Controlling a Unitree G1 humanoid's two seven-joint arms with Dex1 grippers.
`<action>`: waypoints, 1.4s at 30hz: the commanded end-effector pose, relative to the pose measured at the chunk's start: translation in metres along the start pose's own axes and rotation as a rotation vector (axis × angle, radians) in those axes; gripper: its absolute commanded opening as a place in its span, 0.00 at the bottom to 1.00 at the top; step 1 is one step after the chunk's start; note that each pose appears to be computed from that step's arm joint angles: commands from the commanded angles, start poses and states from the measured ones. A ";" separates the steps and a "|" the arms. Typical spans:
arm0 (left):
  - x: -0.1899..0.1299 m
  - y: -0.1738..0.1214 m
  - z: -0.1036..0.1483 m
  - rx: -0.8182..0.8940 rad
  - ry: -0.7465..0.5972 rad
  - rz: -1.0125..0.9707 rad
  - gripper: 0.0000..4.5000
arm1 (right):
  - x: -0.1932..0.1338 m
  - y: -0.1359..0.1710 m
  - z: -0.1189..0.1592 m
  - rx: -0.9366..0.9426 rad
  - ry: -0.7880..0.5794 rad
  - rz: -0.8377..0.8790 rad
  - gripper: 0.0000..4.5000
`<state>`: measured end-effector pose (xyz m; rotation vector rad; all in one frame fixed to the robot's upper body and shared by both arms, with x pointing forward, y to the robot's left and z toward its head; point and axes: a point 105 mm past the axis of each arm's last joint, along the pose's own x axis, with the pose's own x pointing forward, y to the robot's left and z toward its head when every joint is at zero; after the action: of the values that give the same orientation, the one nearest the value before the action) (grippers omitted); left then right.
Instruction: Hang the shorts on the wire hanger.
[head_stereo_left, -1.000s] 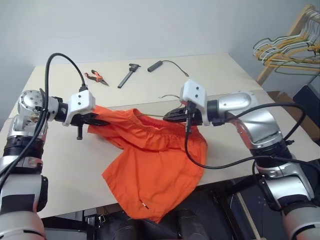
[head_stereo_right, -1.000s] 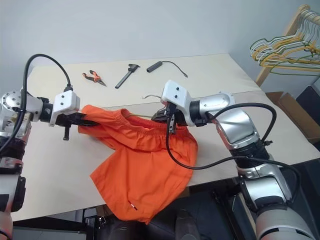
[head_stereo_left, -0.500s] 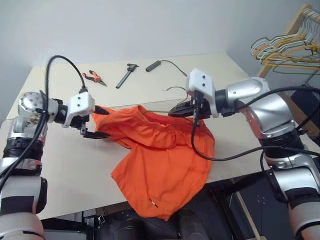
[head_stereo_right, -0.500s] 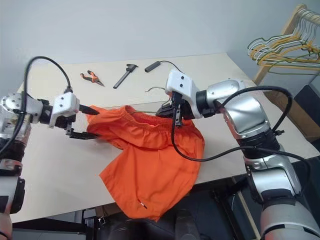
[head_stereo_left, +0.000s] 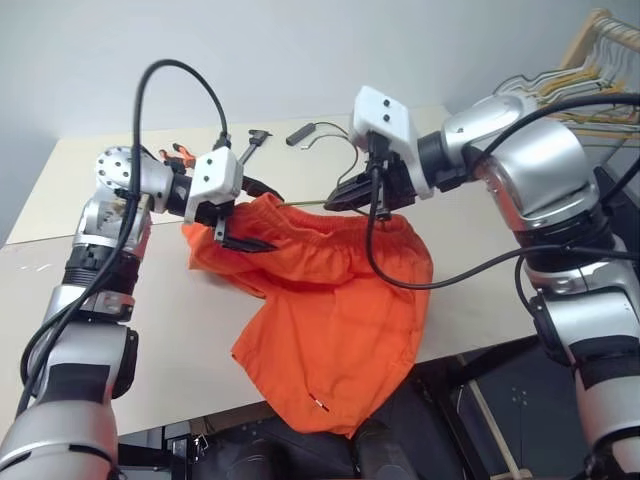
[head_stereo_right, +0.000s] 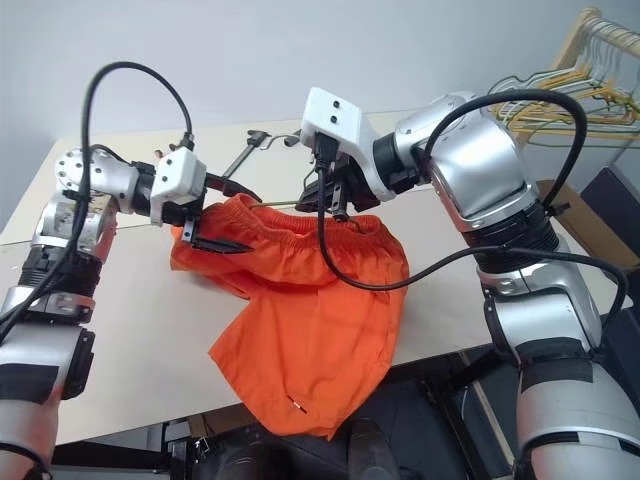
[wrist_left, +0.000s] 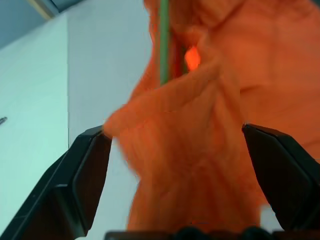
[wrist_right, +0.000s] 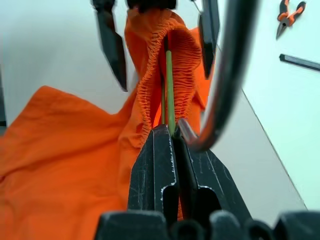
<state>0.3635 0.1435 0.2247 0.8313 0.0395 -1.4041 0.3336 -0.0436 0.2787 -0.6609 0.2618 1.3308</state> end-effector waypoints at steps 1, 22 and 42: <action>0.001 0.015 0.008 0.055 0.017 0.032 0.99 | -0.011 -0.002 0.017 -0.059 -0.009 -0.014 0.00; 0.011 0.003 -0.008 0.043 0.038 -0.061 0.02 | -0.017 0.001 0.025 -0.102 -0.016 -0.014 0.00; -0.007 -0.019 -0.026 -0.157 0.008 0.012 0.00 | -0.084 0.000 -0.005 0.043 -0.117 -0.294 1.00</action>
<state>0.3566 0.1647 0.1824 0.6957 0.2160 -1.3947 0.3277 -0.1072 0.2993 -0.5639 0.1710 1.0906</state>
